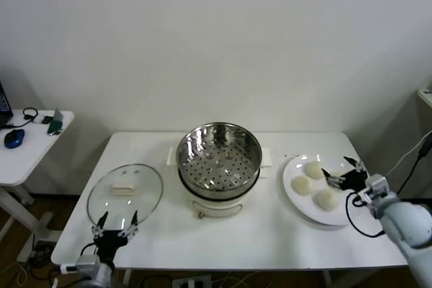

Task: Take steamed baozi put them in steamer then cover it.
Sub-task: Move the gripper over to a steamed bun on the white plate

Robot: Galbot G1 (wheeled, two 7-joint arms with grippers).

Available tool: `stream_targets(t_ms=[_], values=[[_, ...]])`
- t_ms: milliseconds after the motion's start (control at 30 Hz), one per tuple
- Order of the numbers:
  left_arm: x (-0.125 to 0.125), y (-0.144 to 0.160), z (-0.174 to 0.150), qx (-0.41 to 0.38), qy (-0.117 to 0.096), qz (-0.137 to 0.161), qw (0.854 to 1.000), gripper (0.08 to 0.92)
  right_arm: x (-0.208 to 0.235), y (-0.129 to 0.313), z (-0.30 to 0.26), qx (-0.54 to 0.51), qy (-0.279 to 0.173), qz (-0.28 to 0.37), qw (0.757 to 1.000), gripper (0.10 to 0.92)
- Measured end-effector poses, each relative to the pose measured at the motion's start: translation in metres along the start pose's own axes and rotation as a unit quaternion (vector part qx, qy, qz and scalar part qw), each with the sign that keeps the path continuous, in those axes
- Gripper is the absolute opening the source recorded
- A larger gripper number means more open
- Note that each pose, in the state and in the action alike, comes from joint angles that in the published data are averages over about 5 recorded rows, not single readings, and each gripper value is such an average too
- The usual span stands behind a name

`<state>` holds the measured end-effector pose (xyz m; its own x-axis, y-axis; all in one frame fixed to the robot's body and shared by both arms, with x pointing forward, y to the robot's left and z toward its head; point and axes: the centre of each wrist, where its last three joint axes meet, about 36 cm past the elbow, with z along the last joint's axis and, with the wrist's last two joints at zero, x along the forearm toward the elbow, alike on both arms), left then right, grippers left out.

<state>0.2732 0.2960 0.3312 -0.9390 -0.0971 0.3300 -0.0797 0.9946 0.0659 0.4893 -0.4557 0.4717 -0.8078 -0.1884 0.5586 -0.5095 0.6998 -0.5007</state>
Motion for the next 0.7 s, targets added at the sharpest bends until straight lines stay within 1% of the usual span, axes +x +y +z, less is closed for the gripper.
stream_targets(t_ms=[133, 267, 500, 700], values=[[0.001, -0.001, -0.001, 0.0, -0.002, 0.0, 1.0, 0.823, -0.016, -0.036, -0.014, 0.076, 0.018, -0.061, 0.995, 0.823], [0.002, 0.0, 0.0, -0.001, -0.003, -0.001, 1.0, 0.823, -0.033, -0.067, -0.03, 0.137, 0.035, -0.128, 0.982, 0.823], [0.003, 0.002, 0.003, -0.001, -0.001, -0.004, 1.0, 0.823, -0.063, -0.112, -0.06, 0.215, 0.076, -0.224, 0.948, 0.823], [0.004, 0.003, 0.004, -0.001, 0.001, -0.005, 1.0, 0.823, -0.093, -0.129, -0.079, 0.257, 0.121, -0.287, 0.915, 0.823]])
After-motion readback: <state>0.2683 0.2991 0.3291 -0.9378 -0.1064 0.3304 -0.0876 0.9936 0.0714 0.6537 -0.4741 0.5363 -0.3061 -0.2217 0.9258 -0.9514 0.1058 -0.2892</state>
